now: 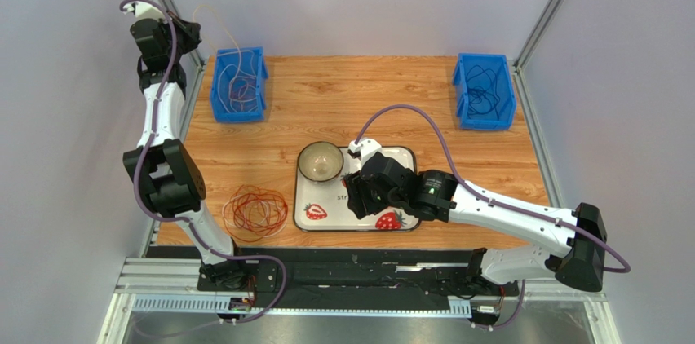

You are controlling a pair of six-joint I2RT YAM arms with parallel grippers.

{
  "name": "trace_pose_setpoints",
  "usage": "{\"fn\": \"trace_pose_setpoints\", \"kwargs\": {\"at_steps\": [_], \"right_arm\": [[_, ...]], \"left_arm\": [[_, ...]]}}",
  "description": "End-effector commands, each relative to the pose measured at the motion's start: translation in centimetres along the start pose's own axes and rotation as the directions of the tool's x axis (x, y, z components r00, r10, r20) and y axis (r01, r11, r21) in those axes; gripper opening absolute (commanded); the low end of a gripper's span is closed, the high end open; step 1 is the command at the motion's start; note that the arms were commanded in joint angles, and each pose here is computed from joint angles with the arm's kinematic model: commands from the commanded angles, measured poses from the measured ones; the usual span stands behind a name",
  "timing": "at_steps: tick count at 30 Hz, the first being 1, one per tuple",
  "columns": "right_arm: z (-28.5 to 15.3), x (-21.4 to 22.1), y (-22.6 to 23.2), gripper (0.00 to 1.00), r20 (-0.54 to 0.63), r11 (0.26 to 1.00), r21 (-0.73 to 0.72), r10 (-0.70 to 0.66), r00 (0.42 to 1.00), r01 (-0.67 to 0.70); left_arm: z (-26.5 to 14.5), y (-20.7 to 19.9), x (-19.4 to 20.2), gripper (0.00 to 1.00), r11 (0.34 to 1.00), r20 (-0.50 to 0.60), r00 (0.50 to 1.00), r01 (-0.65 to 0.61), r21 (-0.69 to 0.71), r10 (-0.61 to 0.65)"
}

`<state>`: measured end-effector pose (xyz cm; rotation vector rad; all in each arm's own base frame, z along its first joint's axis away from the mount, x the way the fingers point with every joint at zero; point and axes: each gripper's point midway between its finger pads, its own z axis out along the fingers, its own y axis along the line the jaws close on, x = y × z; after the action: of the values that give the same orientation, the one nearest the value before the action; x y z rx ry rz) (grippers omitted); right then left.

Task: Untangle the cables
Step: Place the cable in the bin.

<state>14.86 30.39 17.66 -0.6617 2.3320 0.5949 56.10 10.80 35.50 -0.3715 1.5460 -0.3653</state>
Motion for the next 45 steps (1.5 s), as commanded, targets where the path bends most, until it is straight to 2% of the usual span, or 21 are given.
{"fn": "trace_pose_setpoints", "kwargs": {"at_steps": [1, 13, 23, 29, 33, 36, 38, 39, 41, 42, 44, 45], "right_arm": [[0.3, -0.8, 0.6, 0.56, 0.023, 1.000, -0.018, 0.019, 1.000, -0.018], [0.7, -0.5, 0.6, 0.56, 0.009, 1.000, -0.014, 0.017, 1.000, -0.017], [0.6, -0.4, 0.4, 0.55, 0.011, 1.000, -0.011, 0.016, 1.000, -0.016], [0.7, -0.5, 0.4, 0.54, 0.010, 1.000, -0.013, 0.014, 1.000, -0.014], [0.8, -0.4, 0.5, 0.54, 0.004, 1.000, -0.010, 0.009, 1.000, -0.009], [0.9, -0.3, 0.5, 0.54, 0.002, 1.000, -0.012, 0.008, 1.000, -0.008], [1.0, -0.4, 0.5, 0.54, 0.002, 1.000, -0.011, 0.008, 1.000, -0.008], [1.0, -0.4, 0.6, 0.54, -0.001, 1.000, -0.013, 0.006, 1.000, -0.006], [1.0, -0.5, 0.7, 0.54, 0.001, 1.000, -0.016, 0.006, 1.000, -0.006], [1.0, -0.6, 0.7, 0.54, 0.003, 1.000, -0.017, 0.006, 1.000, -0.006], [0.9, -0.6, 0.8, 0.54, 0.002, 1.000, -0.020, 0.006, 1.000, -0.006], [0.9, -0.6, 0.7, 0.54, 0.003, 1.000, -0.019, 0.008, 1.000, -0.008]], "left_arm": [[-0.2, 2.8, 0.3, 0.00, 0.993, 0.008, 0.999, -0.032, -0.112, 0.033], [1.7, 5.1, 7.1, 0.00, 0.963, -0.129, 0.991, -0.056, -0.263, 0.022], [2.4, 5.0, 12.4, 0.00, 0.951, -0.240, 0.970, -0.099, -0.292, 0.027], [2.8, 5.7, 13.7, 0.00, 0.947, -0.281, 0.960, -0.111, -0.302, 0.023], [2.7, 6.9, 13.9, 0.00, 0.917, -0.297, 0.954, -0.149, -0.371, 0.035], [3.0, 7.0, 14.8, 0.00, 0.921, -0.337, 0.941, -0.157, -0.356, 0.030], [3.1, 6.5, 15.3, 0.05, 0.932, -0.369, 0.929, -0.160, -0.325, 0.031], [3.2, 6.1, 15.7, 0.14, 0.942, -0.382, 0.924, -0.158, -0.295, 0.036], [3.3, 5.6, 15.4, 0.21, 0.948, -0.378, 0.925, -0.158, -0.277, 0.044], [3.3, 5.5, 15.3, 0.30, 0.949, -0.376, 0.926, -0.159, -0.274, 0.046], [3.1, 5.1, 14.7, 0.36, 0.949, -0.367, 0.928, -0.163, -0.269, 0.056], [3.0, 5.1, 14.5, 0.42, 0.945, -0.363, 0.930, -0.170, -0.279, 0.060]]}}
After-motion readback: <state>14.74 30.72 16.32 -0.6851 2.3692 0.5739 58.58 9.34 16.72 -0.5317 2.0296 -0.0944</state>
